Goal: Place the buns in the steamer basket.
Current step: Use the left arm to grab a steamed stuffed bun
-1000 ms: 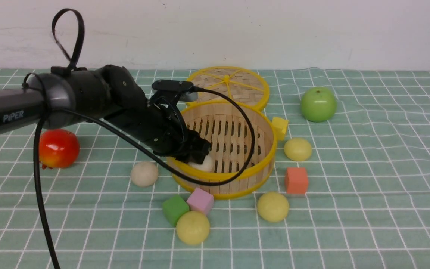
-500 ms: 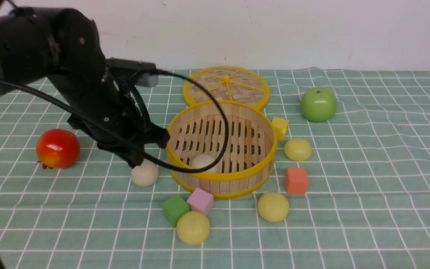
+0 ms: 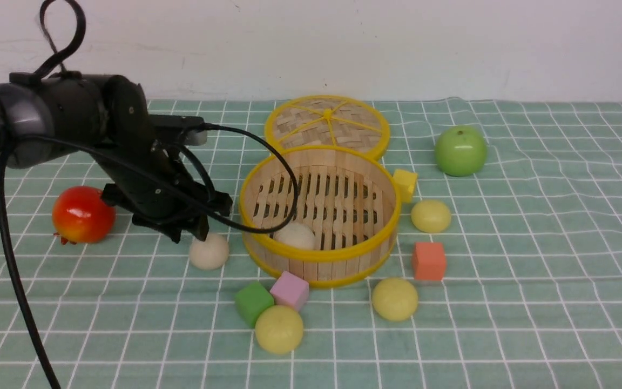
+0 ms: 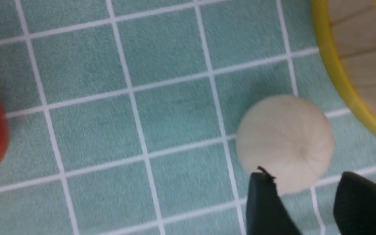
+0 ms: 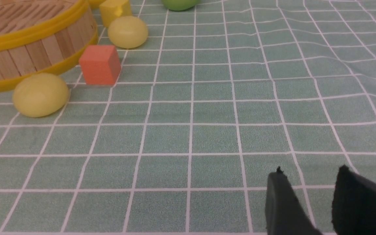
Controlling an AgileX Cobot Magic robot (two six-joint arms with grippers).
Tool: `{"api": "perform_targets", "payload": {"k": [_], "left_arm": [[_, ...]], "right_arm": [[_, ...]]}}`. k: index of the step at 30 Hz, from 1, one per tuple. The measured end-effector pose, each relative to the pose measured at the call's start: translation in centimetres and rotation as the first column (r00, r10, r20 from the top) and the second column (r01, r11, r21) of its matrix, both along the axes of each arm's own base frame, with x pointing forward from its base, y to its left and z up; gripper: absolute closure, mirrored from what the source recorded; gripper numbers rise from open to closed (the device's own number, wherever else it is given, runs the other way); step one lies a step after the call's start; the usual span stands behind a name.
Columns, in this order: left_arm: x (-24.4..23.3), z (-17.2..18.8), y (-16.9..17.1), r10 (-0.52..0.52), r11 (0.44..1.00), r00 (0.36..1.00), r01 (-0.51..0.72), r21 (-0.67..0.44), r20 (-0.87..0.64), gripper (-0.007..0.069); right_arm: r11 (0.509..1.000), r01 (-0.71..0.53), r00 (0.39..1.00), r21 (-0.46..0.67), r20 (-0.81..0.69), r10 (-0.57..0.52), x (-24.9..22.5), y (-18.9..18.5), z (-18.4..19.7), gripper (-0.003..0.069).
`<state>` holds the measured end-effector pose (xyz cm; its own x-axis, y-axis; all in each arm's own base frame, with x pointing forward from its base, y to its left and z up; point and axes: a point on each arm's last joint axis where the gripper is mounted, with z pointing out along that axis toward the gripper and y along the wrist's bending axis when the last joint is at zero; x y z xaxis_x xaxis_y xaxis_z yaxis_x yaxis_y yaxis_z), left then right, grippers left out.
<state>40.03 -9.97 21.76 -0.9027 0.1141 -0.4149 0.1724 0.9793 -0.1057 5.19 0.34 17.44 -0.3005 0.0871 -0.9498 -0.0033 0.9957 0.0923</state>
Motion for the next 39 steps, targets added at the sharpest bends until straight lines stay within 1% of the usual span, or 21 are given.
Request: {"api": "perform_targets", "payload": {"k": [2,6,9,10,12,19,22,25,35,37,39], "left_arm": [[0.1,-0.5,-0.1,0.011,1.0,1.0,-0.011,-0.024,-0.015,0.0288],[0.3,-1.3,-0.6,0.006,0.998,0.999,-0.008,-0.066,-0.038,0.0282],[0.3,-1.3,-0.8,-0.036,0.997,0.999,0.034,-0.076,-0.028,0.0282],[0.4,-1.3,-0.9,-0.066,0.995,0.998,0.065,-0.07,-0.011,0.0282],[0.5,-1.2,-0.9,-0.08,0.995,0.997,0.08,-0.065,0.008,0.0284],[0.7,-1.1,-0.8,-0.092,0.994,0.995,0.094,-0.049,0.038,0.0322],[1.0,-1.5,-0.6,-0.11,0.994,0.992,0.11,-0.006,0.056,0.0342],[1.2,-2.0,-0.5,-0.119,0.993,0.991,0.119,0.016,0.057,0.0347],[1.5,-3.4,-0.7,-0.103,0.995,0.994,0.103,-0.006,0.034,0.0347],[1.7,-4.0,-0.7,-0.102,0.995,0.994,0.102,-0.005,0.029,0.0359],[1.7,-4.2,-0.7,-0.102,0.995,0.995,0.102,-0.004,0.022,0.0405]], "right_arm": [[1.0,0.0,1.0,0.0,0.0,0.0,0.0,0.0,0.0,0.0419],[1.0,0.0,1.0,0.0,0.0,0.0,0.0,0.0,0.0,0.0419],[1.0,0.0,1.0,0.0,0.0,0.0,0.0,0.0,0.0,0.0419],[1.0,0.0,1.0,0.0,0.0,0.0,0.0,0.0,0.0,0.0419],[1.0,0.0,1.0,0.0,0.0,0.0,0.0,0.0,0.0,0.0419],[1.0,0.0,1.0,0.0,0.0,0.0,0.0,0.0,0.0,0.0419],[1.0,0.0,1.0,0.0,0.0,0.0,0.0,0.0,0.0,0.0419],[1.0,0.0,1.0,0.0,0.0,0.0,0.0,0.0,0.0,0.0419],[1.0,0.0,1.0,0.0,0.0,0.0,0.0,0.0,0.0,0.0419],[1.0,0.0,1.0,0.0,0.0,0.0,0.0,0.0,0.0,0.0419],[1.0,0.0,1.0,0.0,0.0,0.0,0.0,0.0,0.0,0.0419]]}}
